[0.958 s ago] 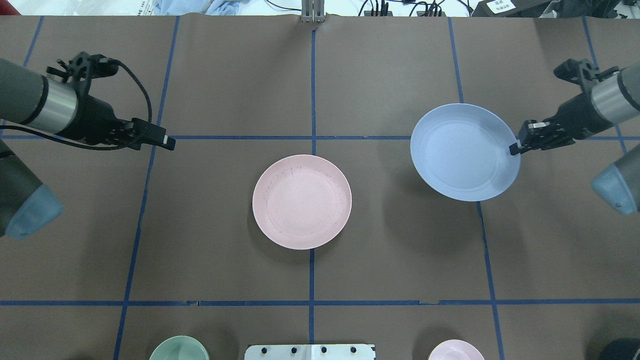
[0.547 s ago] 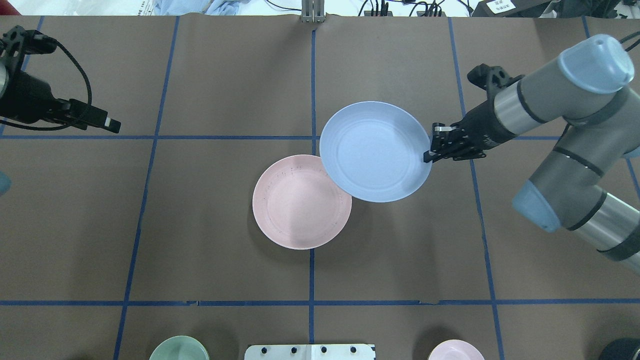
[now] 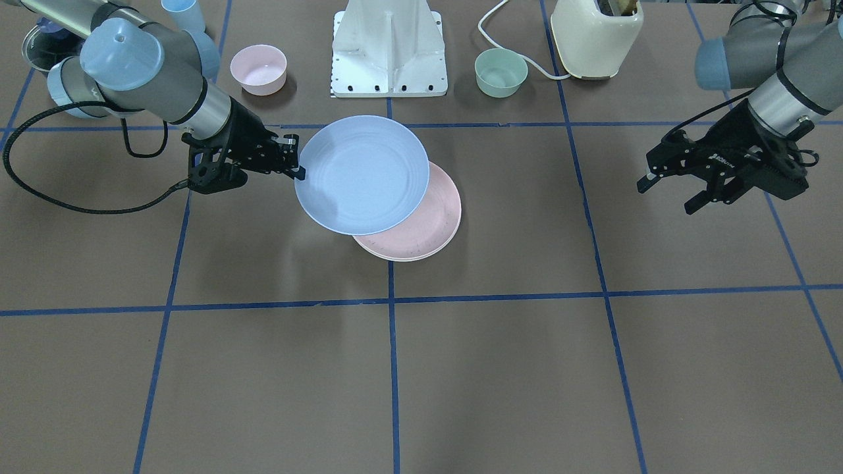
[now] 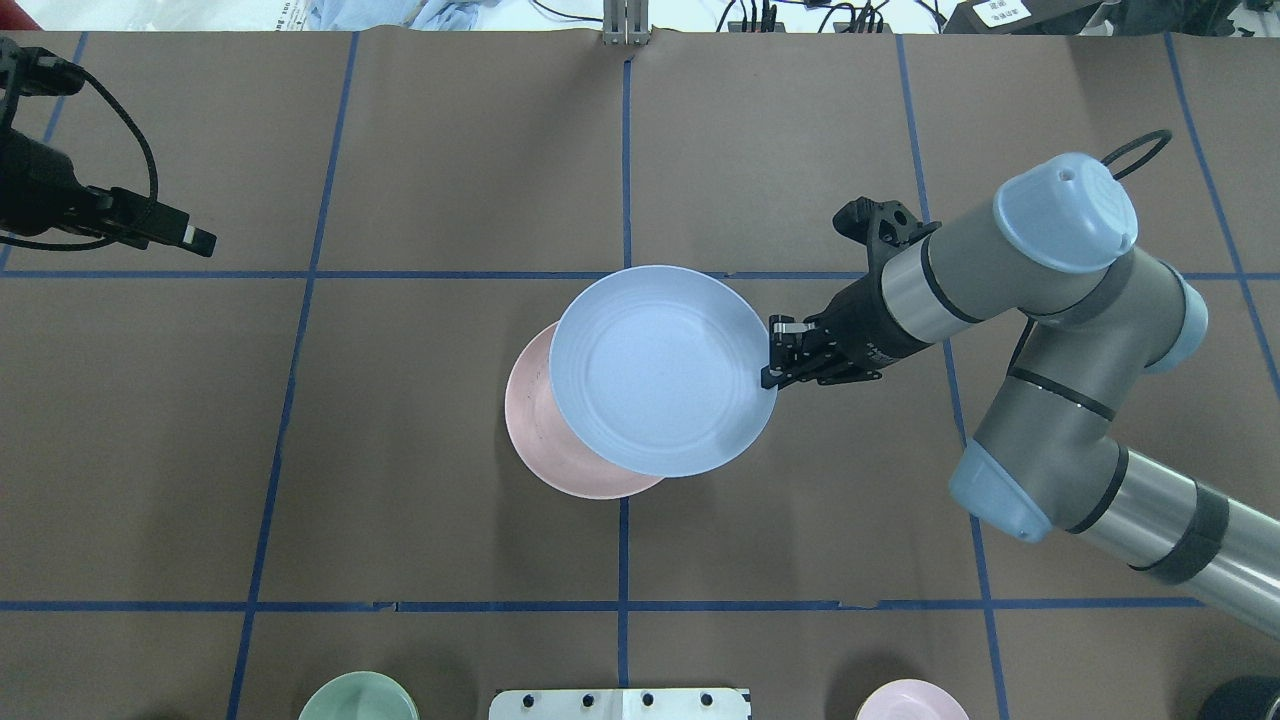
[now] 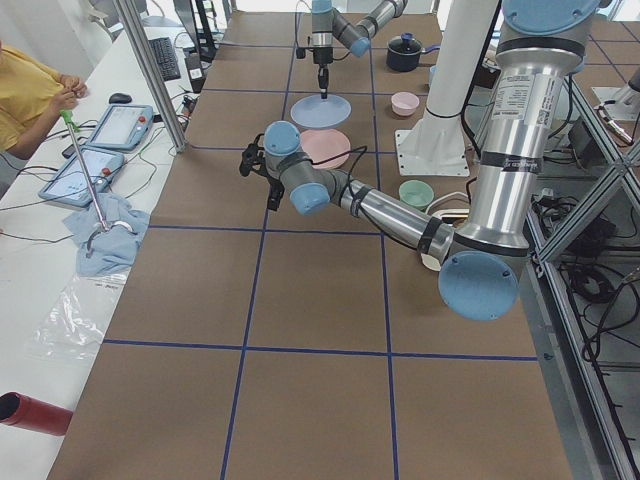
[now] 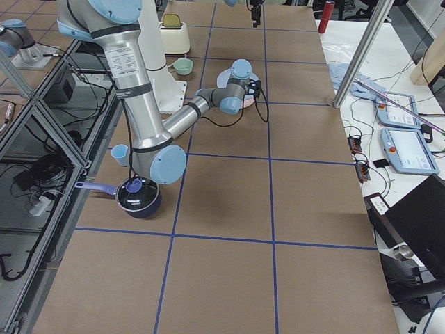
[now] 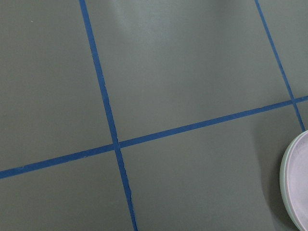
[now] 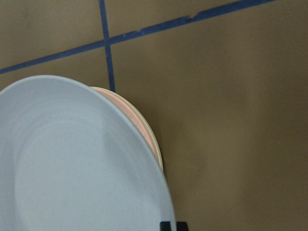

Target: Stack three plates with pink and blue

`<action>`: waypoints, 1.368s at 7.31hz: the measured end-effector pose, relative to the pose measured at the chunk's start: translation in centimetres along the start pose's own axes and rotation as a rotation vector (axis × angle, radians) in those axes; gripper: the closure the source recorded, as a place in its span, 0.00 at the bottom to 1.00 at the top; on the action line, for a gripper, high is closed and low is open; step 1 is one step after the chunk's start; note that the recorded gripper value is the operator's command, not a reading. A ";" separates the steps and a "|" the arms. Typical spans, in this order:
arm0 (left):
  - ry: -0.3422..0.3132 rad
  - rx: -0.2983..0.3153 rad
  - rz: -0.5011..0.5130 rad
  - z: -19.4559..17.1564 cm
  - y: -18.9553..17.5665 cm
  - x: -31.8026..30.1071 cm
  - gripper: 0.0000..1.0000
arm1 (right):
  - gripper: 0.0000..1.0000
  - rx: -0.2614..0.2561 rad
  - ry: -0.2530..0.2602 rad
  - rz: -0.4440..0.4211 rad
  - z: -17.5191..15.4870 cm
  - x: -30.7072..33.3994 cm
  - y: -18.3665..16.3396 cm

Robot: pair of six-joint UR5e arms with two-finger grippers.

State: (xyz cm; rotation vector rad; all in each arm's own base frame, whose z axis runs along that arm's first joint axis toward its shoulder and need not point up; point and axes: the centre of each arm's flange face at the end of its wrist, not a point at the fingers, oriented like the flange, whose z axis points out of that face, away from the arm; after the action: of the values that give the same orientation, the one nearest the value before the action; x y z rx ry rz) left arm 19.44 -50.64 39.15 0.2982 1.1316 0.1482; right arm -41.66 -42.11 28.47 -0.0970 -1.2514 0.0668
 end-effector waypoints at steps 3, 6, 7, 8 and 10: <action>0.001 0.003 0.001 -0.3 0.1 0.1 0.00 | 0.00 0.028 0.006 0.041 3.1 -2.4 1.1; -0.003 0.004 -0.001 -0.5 0.3 -0.3 0.00 | 0.00 0.064 0.013 0.059 2.6 -1.8 -0.3; -0.015 0.009 0.012 -1.0 0.4 -1.4 0.00 | 0.00 0.093 0.035 0.083 0.9 0.9 -1.7; -0.041 0.019 0.047 -1.8 0.5 -3.6 0.00 | 0.00 0.135 0.072 0.092 -1.4 4.9 -3.5; -0.125 0.037 0.138 -4.6 0.2 -9.8 0.00 | 0.00 0.195 0.192 -0.005 -6.8 15.6 -6.4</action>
State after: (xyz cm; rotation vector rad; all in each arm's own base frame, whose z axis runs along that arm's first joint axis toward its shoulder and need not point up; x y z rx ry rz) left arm 11.14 -52.36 45.94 0.4132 0.9908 0.2283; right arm -30.32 -47.13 41.76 0.0678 -1.0479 0.1708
